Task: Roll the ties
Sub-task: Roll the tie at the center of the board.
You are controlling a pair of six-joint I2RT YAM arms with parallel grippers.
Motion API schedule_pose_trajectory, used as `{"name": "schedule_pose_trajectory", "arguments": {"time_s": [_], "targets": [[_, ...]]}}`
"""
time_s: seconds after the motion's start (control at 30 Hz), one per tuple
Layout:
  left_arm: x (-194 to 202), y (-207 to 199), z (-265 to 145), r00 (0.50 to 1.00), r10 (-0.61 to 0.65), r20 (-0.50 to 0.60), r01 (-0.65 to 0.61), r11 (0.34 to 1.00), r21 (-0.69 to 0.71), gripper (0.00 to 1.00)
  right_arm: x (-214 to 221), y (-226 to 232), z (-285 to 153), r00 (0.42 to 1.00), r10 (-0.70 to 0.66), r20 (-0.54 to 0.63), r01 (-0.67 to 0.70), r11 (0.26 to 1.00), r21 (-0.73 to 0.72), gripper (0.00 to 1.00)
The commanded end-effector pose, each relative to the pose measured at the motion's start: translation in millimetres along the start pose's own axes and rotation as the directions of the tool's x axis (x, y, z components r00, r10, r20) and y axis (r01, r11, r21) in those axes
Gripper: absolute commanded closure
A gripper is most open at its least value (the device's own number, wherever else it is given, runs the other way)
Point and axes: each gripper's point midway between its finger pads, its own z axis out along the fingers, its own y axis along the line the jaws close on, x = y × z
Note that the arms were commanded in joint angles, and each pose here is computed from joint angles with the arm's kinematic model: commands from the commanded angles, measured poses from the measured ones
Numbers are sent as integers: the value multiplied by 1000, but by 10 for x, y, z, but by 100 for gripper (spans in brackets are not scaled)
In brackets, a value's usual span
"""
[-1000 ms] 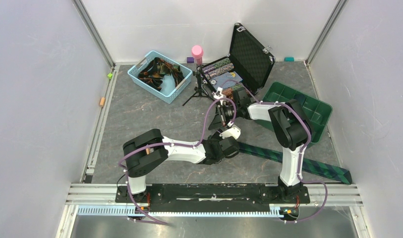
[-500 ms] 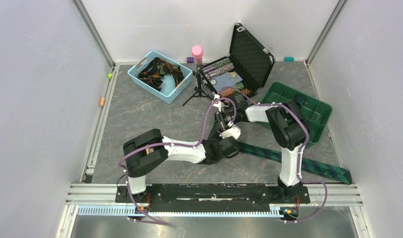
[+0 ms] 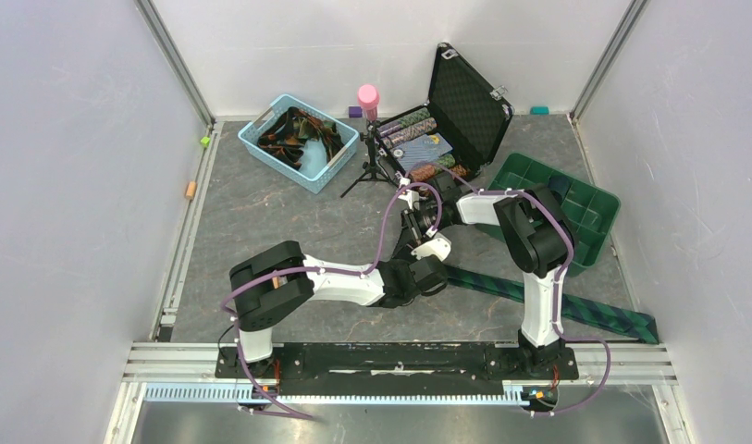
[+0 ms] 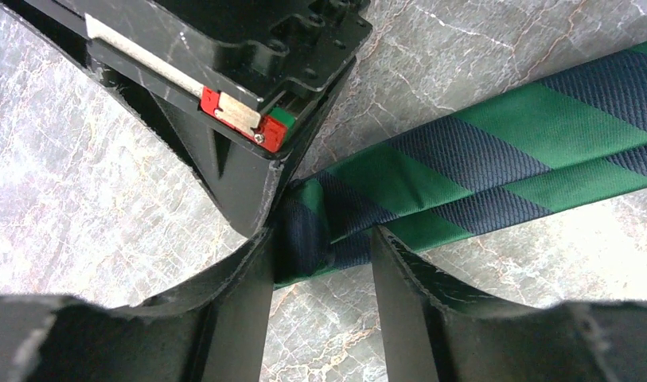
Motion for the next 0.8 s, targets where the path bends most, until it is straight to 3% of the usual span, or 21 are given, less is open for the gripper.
{"name": "schedule_pose_trajectory", "arguments": {"time_s": [0.0,0.5,0.77], "targets": [[301,-138,40,994,61,-90,-55,996,68,43,84,-173,27,999,11,-30,-8,997,73,96],[83,-109,-104,999,22,-48,-17,995,93,35,82,-214,33,1000,18,-22,-16,995,94,97],[3,-15,-170,999,19,-30,-17,998,68,38,56,-209,37,1000,22,-7,-22,995,94,98]]}}
